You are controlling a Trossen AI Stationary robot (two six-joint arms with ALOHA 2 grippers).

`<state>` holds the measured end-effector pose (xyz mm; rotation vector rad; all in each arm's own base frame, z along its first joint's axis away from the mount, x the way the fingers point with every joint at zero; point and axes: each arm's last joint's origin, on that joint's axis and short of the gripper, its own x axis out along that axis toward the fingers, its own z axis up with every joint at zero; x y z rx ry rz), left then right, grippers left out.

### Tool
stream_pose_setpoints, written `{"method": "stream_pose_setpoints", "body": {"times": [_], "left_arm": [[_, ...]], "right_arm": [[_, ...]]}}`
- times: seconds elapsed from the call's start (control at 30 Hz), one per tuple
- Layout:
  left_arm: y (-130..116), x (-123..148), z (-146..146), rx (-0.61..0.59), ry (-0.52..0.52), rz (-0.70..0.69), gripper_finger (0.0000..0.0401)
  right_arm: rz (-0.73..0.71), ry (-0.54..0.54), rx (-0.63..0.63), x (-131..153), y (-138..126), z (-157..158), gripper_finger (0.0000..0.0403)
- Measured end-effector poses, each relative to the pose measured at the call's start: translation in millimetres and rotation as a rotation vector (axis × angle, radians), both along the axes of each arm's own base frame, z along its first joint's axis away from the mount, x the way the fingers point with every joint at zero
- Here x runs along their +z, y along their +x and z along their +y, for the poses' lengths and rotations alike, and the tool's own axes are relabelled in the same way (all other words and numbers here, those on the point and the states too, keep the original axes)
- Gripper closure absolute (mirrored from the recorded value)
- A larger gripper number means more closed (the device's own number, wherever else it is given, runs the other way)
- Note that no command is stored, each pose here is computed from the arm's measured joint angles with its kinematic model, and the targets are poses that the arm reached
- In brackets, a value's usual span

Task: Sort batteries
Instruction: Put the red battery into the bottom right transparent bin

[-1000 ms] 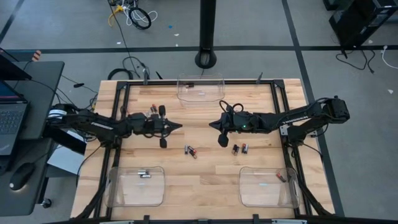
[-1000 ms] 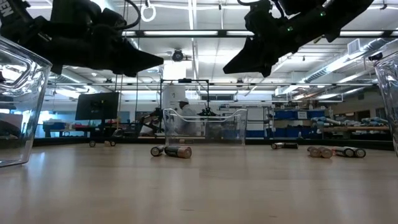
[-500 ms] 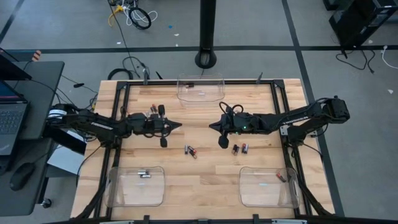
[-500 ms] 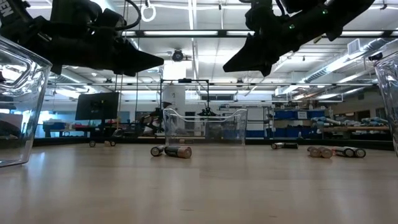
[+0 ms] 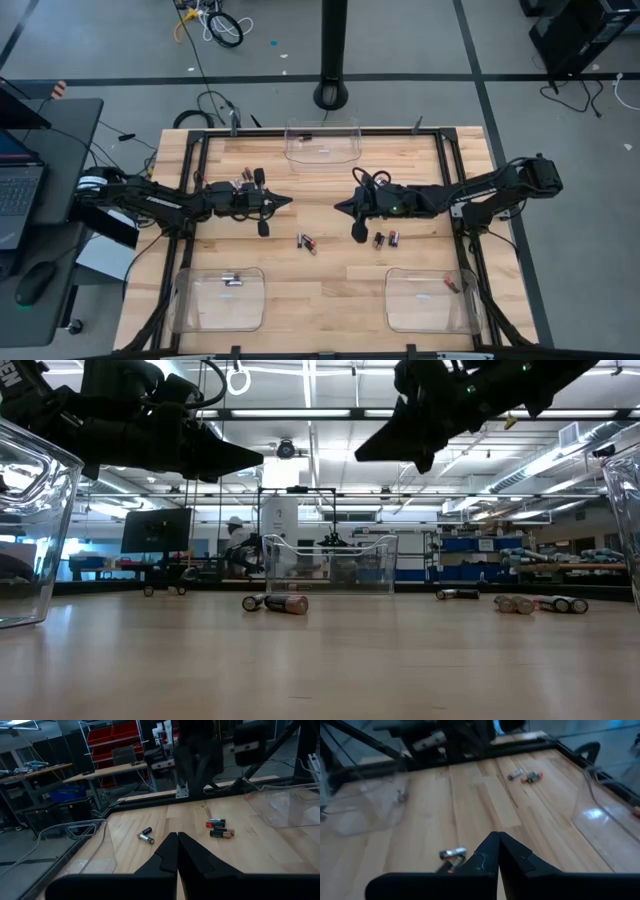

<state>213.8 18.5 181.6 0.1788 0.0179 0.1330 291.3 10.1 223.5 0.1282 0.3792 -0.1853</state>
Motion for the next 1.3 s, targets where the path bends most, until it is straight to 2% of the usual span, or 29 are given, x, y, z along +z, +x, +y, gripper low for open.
{"method": "stream_pose_setpoints", "body": {"times": [0.27,0.97,1.17,1.3], "left_arm": [[0.1,0.0,0.0,0.0,0.0,0.0,0.0388],[0.1,0.0,0.0,-0.001,0.005,0.001,0.0388],[0.1,0.0,-0.1,-0.001,0.008,0.002,0.0388],[0.1,-0.3,0.0,-0.001,0.009,0.006,0.0388]], "right_arm": [[-0.01,-0.025,0.016,5.8,2.0,6.5,0.0387],[-0.005,0.012,-0.008,4.6,0.9,12.8,0.0382],[0.036,0.015,-0.05,-3.1,2.2,11.8,0.0386],[0.071,0.014,-0.052,-18.6,10.5,12.7,0.0383]]}}
